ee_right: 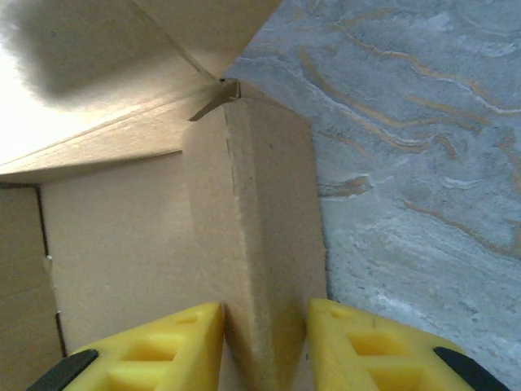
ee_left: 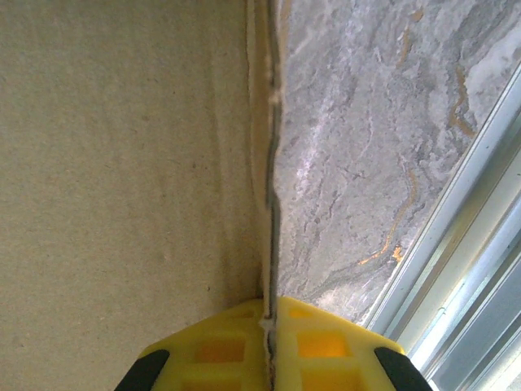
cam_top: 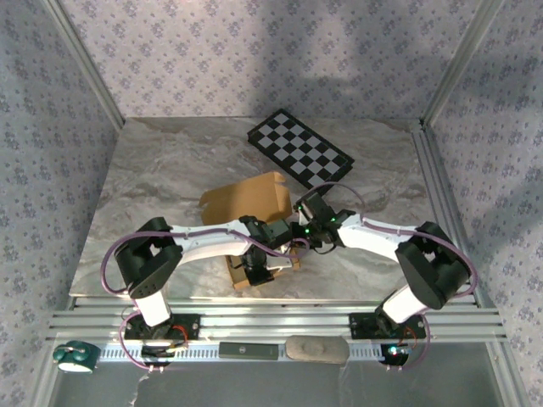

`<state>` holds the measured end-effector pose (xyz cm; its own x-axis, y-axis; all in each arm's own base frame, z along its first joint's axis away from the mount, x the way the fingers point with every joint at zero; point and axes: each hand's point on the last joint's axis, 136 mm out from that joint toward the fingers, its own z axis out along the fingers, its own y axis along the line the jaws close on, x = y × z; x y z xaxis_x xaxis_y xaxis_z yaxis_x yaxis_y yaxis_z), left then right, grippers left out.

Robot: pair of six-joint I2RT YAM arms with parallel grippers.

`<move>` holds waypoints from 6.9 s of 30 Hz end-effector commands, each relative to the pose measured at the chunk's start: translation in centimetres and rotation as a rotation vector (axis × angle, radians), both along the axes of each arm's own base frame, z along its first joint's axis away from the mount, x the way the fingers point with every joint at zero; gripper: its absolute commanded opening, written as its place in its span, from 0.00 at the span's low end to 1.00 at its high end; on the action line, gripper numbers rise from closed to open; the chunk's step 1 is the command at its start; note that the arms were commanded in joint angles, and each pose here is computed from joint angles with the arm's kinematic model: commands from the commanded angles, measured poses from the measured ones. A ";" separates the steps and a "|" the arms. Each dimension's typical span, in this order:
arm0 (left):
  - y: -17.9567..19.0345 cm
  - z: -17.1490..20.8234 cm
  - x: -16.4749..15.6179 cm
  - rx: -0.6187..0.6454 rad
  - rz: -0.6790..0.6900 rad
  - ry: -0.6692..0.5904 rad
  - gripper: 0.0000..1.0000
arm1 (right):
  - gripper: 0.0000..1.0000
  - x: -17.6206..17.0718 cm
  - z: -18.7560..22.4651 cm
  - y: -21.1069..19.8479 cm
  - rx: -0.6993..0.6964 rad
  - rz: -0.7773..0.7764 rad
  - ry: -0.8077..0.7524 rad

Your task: Fold the paper box

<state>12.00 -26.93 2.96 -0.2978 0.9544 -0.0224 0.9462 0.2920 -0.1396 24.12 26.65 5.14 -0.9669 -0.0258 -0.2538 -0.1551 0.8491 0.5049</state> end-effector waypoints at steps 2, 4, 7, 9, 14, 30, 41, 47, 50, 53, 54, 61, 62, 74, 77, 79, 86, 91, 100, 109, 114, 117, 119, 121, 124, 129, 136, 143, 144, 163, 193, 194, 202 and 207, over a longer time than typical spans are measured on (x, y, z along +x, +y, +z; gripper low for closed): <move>0.0 0.0 0.0 0.008 -0.022 0.002 0.00 | 0.35 -0.1 -0.7 -0.3 -0.102 0.032 -0.003; 0.0 0.0 0.0 0.007 -0.022 0.002 0.00 | 0.33 -0.1 -1.0 -0.4 -0.134 0.032 0.001; -0.1 0.0 0.0 0.007 -0.021 0.000 0.00 | 0.31 0.0 -1.1 -0.3 -0.176 0.057 -0.014; -0.1 0.1 0.1 0.004 -0.022 -0.001 0.00 | 0.30 0.0 -1.3 -0.3 -0.203 0.070 -0.020; -0.1 0.2 0.1 0.005 -0.019 -0.003 0.00 | 0.28 0.0 -1.6 -0.3 -0.269 0.088 -0.038; -0.5 0.4 0.5 -0.004 -0.011 -0.022 0.00 | 0.23 -0.4 -2.1 -0.6 -0.442 0.118 -0.059; -0.9 0.5 0.9 -0.013 0.010 -0.032 0.00 | 0.32 -0.7 -2.0 0.0 -0.491 0.139 -0.076; -1.1 0.4 1.1 -0.007 0.023 -0.038 0.00 | 0.35 -1.0 -0.8 0.5 -0.459 0.145 -0.083; -1.4 0.3 1.5 -0.009 0.037 -0.048 0.00 | 0.36 -1.2 -0.5 0.2 -0.466 0.148 -0.078; -1.7 0.4 1.8 -0.019 0.046 -0.059 0.00 | 0.38 -1.4 -0.2 0.1 -0.460 0.143 -0.079; -1.8 0.5 1.9 -0.021 0.047 -0.060 0.00 | 0.39 -1.4 0.0 0.1 -0.451 0.140 -0.081; -2.1 0.5 2.1 -0.022 0.050 -0.060 0.00 | 0.33 -1.5 1.8 0.4 -0.398 0.135 -0.097; -2.2 0.6 2.2 -0.023 0.049 -0.061 0.00 | 0.32 -1.5 1.8 0.4 -0.397 0.137 -0.094; -2.7 0.5 2.6 -0.019 0.052 -0.071 0.00 | 0.41 -2.9 1.1 0.7 -0.352 0.148 -0.054; -2.8 0.5 2.7 -0.018 0.052 -0.069 0.00 | 0.40 -2.9 1.5 1.3 -0.317 0.152 -0.068; -2.8 0.5 2.7 -0.018 0.052 -0.071 0.00 | 0.39 -3.0 1.9 1.4 -0.306 0.153 -0.076; -2.8 0.6 2.8 -0.019 0.050 -0.077 0.00 | 0.43 -3.0 3.0 2.2 -0.243 0.137 -0.075; -2.8 0.6 3.1 -0.031 0.055 -0.103 0.00 | 0.37 -3.1 2.2 2.6 -0.225 0.152 -0.055; -2.8 1.2 3.7 -0.080 0.066 -0.158 0.06 | 0.17 -2.6 1.9 2.1 -0.218 0.131 -0.054; -2.6 2.0 3.9 -0.104 0.087 -0.175 0.36 | 0.00 -2.1 2.0 1.4 -0.244 0.108 -0.067; -2.4 3.7 3.9 -0.120 0.118 -0.202 0.41 | 0.00 -1.8 1.8 0.7 -0.286 0.094 -0.075; -2.2 5.0 3.8 -0.151 0.146 -0.221 0.45 | 0.00 -1.7 1.8 0.6 -0.293 0.090 -0.079; -2.1 6.1 3.9 -0.183 0.175 -0.235 0.57 | 0.00 -1.6 1.7 0.5 -0.301 0.087 -0.079; -2.0 7.6 4.0 -0.226 0.203 -0.257 0.72 | 0.00 -1.5 1.6 0.5 -0.306 0.086 -0.080; -1.9 9.2 3.8 -0.290 0.232 -0.268 0.75 | 0.00 -1.4 1.4 0.5 -0.311 0.085 -0.077; -0.2 9.8 4.7 -0.267 0.399 -0.279 0.75 | 0.00 -1.3 1.2 0.4 -0.325 0.085 -0.078; -1.1 8.5 3.5 -0.302 0.398 -0.201 0.94 | 0.00 -1.2 0.8 1.4 -0.327 0.098 -0.078; -2.3 6.3 4.3 -0.216 0.329 -0.260 0.83 | 0.00 -1.0 0.6 1.8 -0.319 0.079 -0.071; -2.3 6.1 4.4 -0.205 0.327 -0.269 0.82 | 0.00 -0.9 0.5 1.6 -0.324 0.071 -0.068; 3.6 9.8 6.4 -0.314 0.730 -0.289 0.87 | 0.00 -0.6 0.8 -4.5 -0.364 0.048 -0.054; 4.0 1.9 5.3 -0.239 0.958 -0.159 0.49 | 0.00 -0.7 0.3 -5.2 -0.388 0.019 -0.059; 3.8 1.8 5.3 -0.243 0.958 -0.158 0.49 | 0.00 -0.7 0.3 -5.2 -0.391 0.022 -0.058; 3.7 1.4 5.9 -0.236 0.985 -0.209 0.30 | 0.15 -1.5 0.3 -4.7 -0.421 0.042 -0.073; 4.0 1.3 6.0 -0.233 1.000 -0.222 0.25 | 0.25 -2.1 0.1 -5.2 -0.466 0.050 -0.073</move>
<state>17.53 -22.35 3.90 -0.9205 0.2625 -0.2895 0.3087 0.9426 -0.1269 22.52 22.01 5.50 -0.9373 -0.1971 -0.2875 -0.2320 0.9683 0.0928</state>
